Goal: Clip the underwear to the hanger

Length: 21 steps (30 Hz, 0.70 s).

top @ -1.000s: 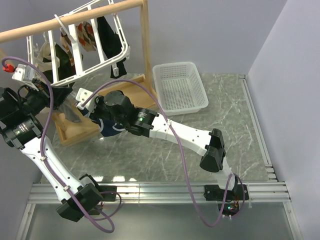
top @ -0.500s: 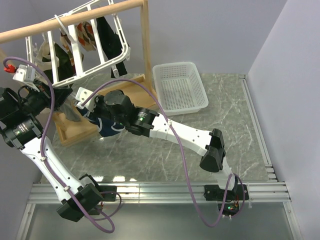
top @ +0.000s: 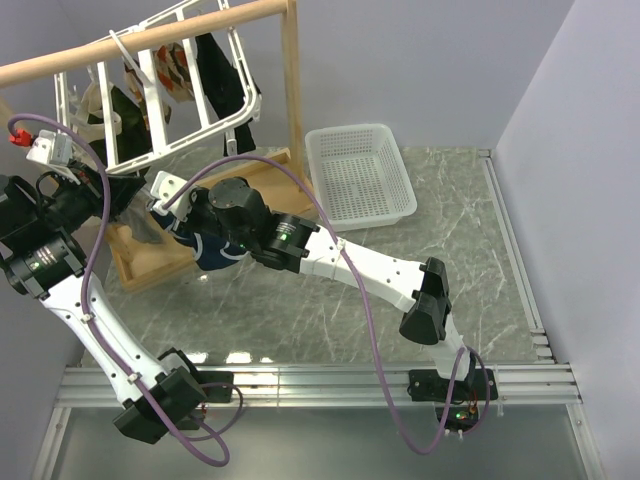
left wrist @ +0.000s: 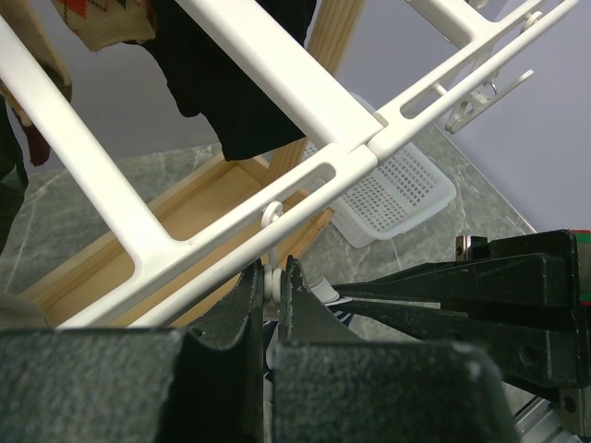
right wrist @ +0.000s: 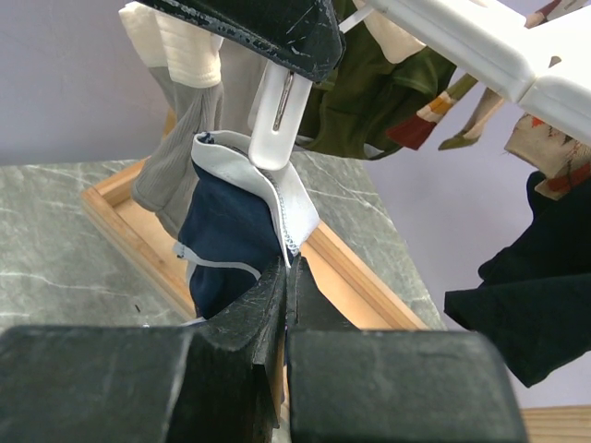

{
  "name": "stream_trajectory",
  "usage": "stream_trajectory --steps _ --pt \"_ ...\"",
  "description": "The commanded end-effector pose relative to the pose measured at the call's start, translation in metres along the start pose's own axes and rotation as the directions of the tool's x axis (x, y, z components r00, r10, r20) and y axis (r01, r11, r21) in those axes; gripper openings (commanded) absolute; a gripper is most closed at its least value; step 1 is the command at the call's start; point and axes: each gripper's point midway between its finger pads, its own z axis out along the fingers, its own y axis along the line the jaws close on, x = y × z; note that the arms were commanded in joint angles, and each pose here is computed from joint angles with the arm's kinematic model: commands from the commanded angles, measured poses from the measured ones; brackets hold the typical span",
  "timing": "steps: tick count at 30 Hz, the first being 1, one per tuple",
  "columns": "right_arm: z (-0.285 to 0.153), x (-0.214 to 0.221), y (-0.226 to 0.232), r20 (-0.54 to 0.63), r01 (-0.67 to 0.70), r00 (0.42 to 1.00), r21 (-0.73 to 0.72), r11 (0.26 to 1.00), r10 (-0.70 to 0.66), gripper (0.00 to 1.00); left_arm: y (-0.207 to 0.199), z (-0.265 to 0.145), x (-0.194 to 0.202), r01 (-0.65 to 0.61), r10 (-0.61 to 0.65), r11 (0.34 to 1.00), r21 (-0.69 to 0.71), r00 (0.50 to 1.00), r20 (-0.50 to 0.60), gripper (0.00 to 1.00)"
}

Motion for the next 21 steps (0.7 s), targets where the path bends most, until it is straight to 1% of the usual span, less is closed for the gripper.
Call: stream_trajectory --steps 1,13,15,21 --pt "-0.025 -0.059 -0.030 0.137 -0.024 0.990 0.063 0.998 0.016 0.00 -0.026 -0.002 0.018 0.109 -0.104 0.989 0.098 0.993 -0.050 0.00" --pt "-0.027 -0.068 -0.035 0.158 -0.046 0.987 0.077 0.996 0.033 0.00 -0.027 -0.004 0.023 0.114 -0.108 0.989 0.098 0.992 -0.070 0.00" --pt "-0.025 -0.067 -0.036 0.155 -0.046 0.987 0.081 0.996 0.033 0.00 -0.026 -0.004 0.023 0.078 -0.071 0.992 0.104 0.995 -0.069 0.00" --pt "-0.023 -0.064 -0.038 0.149 -0.049 0.988 0.093 0.995 0.035 0.00 -0.028 -0.005 0.025 0.076 -0.068 0.991 0.108 0.995 -0.075 0.00"
